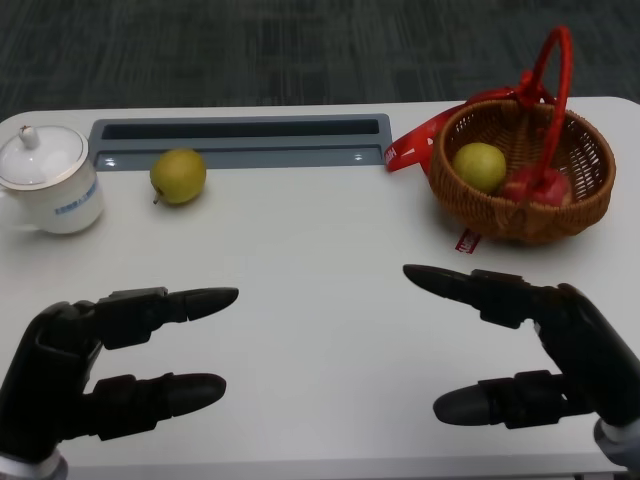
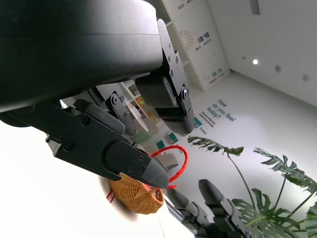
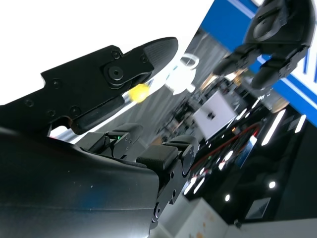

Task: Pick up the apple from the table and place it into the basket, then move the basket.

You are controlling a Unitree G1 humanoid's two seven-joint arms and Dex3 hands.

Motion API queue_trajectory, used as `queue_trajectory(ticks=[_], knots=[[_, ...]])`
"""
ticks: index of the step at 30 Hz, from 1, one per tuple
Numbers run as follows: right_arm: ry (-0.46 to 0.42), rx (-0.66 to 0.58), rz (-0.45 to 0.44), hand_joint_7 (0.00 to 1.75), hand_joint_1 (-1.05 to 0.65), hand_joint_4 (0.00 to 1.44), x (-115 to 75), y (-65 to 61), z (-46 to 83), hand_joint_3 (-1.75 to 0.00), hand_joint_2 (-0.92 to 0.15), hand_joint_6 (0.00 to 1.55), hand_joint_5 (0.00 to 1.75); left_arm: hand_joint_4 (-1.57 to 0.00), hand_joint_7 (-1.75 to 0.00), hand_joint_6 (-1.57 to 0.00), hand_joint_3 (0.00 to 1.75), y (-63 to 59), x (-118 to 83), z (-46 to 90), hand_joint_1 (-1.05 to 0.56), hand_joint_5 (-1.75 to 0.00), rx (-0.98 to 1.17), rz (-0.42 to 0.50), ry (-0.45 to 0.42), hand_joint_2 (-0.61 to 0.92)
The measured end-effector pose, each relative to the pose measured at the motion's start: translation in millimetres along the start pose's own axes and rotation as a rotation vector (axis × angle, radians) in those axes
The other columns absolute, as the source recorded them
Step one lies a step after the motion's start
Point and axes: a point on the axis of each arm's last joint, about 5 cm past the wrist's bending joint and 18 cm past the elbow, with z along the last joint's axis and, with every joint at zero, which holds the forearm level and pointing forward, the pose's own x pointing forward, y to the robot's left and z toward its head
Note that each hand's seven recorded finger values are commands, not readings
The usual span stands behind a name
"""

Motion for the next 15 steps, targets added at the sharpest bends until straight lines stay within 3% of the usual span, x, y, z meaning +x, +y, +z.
queue_trajectory(ticks=[7,15], knots=[[-0.024,0.129,0.042,0.02,-0.42,0.75,21.2,15.2,-16.2,-0.01,-0.81,0.67,0.02,-0.98,0.00,-0.92,0.00,2.8,-0.6,1.6,-0.53,-0.02,0.006,-0.013,0.007,0.78],[-0.014,0.180,0.064,0.02,-0.42,0.79,23.4,24.2,-23.6,-0.01,-0.82,0.73,0.02,-0.98,0.00,-0.91,0.00,3.4,-1.0,2.2,-0.52,-0.01,0.003,-0.027,0.005,0.78]])
